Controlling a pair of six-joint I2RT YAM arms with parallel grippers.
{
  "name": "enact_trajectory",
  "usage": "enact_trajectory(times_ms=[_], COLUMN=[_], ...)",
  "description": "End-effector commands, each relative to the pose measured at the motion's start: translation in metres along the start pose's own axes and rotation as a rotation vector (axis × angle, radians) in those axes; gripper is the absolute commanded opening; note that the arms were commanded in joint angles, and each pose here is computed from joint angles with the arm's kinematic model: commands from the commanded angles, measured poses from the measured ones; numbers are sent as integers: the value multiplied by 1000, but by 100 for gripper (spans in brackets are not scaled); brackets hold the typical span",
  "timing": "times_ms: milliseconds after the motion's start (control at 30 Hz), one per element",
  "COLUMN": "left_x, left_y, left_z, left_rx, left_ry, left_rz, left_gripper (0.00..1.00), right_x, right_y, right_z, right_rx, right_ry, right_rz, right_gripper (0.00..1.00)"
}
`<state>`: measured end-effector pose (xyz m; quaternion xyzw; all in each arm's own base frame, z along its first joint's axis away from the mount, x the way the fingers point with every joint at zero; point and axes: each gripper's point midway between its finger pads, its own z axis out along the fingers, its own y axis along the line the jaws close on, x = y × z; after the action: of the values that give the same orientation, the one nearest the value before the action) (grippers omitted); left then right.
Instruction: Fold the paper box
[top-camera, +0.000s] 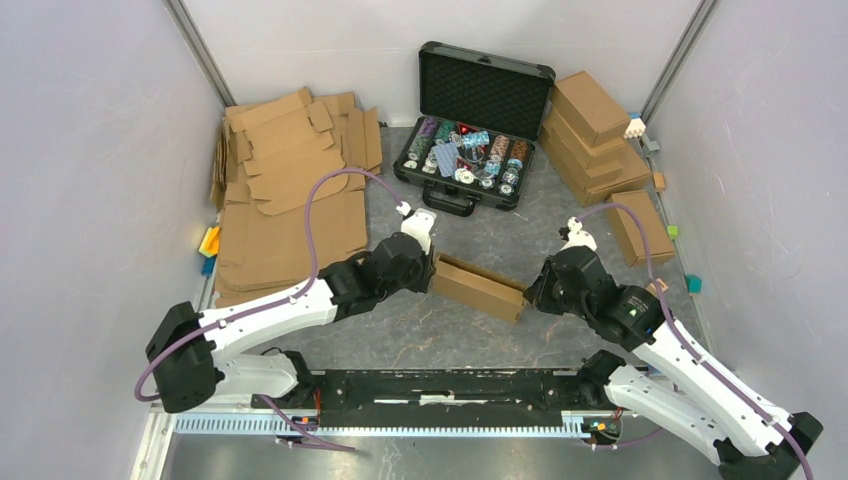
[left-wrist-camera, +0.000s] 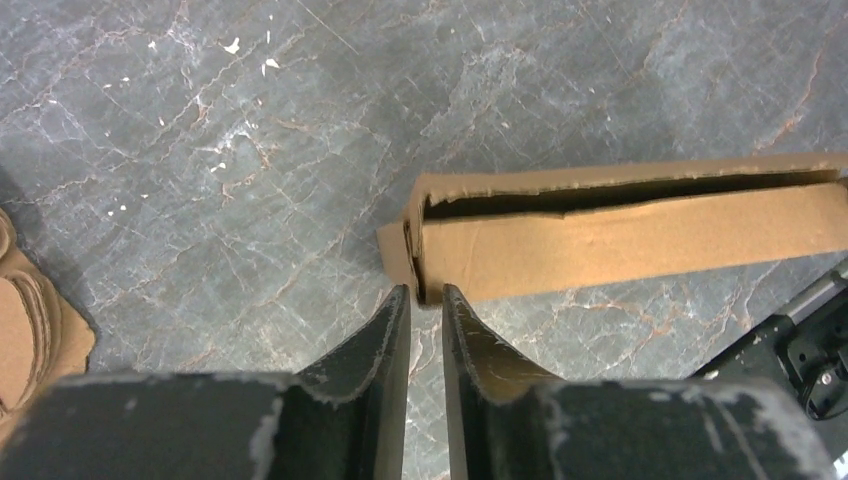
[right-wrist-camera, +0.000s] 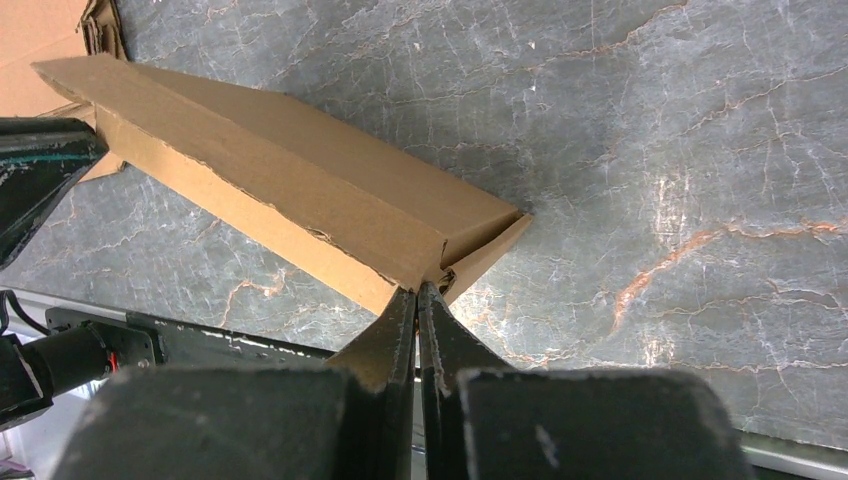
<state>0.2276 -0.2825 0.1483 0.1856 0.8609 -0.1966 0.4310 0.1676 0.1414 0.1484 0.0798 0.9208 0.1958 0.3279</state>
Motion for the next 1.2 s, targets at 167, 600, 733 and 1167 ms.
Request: enact_trajectory(times_ms=[167,600,733,1167], left_x=[9,-9,-22,-59], left_y=[-6,-51,-59,-95], left_z=[-15,-40,-57,-45], left_rx=[28,251,333,577], left_ry=[72,48,36,63], left_rz=[-12,131,319,974], left_gripper=[35,61,94,100], right_x=[11,9,8,9], right_y=[-10,-8,-7,-7], right_z=[4,4,3,2], right_rx=[27,18,12,5], right_ry=[32,31,29,30], right_rz=[-32,-47,-52,-61], right_gripper=[5,5,5,5])
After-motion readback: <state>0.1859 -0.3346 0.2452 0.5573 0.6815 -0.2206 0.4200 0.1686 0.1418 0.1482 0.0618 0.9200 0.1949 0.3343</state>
